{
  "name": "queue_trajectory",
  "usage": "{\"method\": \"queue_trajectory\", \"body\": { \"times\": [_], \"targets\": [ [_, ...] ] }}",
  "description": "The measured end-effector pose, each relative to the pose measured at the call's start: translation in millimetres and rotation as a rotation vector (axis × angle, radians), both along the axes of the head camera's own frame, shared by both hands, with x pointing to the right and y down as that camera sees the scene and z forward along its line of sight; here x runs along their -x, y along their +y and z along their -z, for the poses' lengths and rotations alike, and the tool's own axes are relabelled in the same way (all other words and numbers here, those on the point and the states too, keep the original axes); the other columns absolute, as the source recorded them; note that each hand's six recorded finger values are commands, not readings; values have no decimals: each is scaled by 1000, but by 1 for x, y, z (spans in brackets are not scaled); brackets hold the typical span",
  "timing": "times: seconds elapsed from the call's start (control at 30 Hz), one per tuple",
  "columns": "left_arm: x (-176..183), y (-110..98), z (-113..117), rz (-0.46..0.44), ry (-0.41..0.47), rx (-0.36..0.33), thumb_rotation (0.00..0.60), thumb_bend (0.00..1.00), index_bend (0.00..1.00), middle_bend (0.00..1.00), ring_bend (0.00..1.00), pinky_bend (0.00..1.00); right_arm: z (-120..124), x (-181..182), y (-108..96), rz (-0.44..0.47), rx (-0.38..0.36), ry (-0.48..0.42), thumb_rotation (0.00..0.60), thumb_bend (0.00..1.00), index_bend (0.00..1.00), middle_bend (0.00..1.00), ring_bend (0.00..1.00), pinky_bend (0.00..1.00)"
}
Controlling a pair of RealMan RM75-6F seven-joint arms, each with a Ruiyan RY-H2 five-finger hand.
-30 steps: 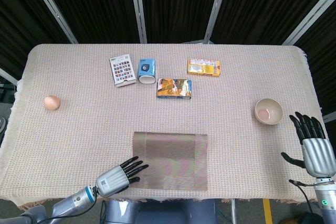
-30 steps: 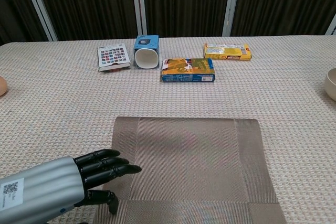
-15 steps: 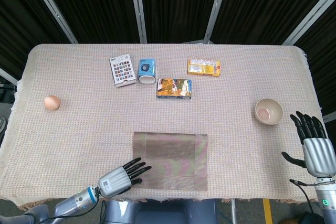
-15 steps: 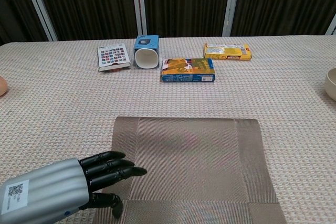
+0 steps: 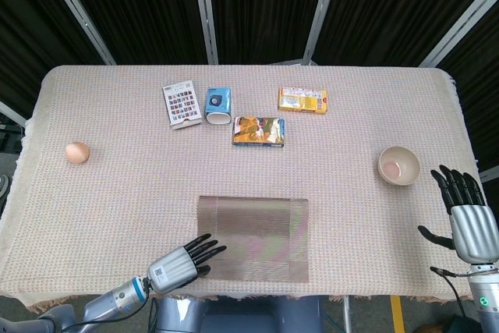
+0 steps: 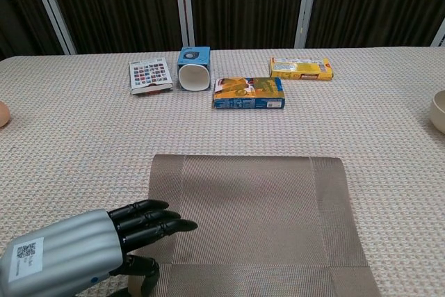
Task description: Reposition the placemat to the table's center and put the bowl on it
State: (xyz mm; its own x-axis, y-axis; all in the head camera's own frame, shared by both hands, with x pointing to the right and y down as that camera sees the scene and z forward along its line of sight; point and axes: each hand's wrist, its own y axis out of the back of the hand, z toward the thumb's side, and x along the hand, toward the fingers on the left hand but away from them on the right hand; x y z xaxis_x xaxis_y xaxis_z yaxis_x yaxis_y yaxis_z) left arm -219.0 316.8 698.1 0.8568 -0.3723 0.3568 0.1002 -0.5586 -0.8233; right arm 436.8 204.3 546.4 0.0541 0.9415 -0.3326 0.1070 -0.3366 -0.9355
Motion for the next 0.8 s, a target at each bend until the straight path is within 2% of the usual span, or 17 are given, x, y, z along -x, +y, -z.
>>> {"method": "queue_trajectory", "body": {
  "times": [0.23,0.43,0.63,0.8],
  "targets": [
    [-4,-7,0,45,9,26,600,533,618,0,0,0,1,0,0,2,-4,-5,600,0,0,0,0,0],
    [-13,-24,3,106,38,39,600,535,661,0,0,0,2,0,-1,-1,-7,-4,600,0,0,0,0,0],
    [-30,-66,11,202,89,25,600,538,671,0,0,0,3,-1,-3,-4,-15,1,600,0,0,0,0,0],
    [-47,-126,18,288,113,-17,600,538,673,0,0,0,5,-2,-5,-10,-25,8,600,0,0,0,0,0]
  ]
}}
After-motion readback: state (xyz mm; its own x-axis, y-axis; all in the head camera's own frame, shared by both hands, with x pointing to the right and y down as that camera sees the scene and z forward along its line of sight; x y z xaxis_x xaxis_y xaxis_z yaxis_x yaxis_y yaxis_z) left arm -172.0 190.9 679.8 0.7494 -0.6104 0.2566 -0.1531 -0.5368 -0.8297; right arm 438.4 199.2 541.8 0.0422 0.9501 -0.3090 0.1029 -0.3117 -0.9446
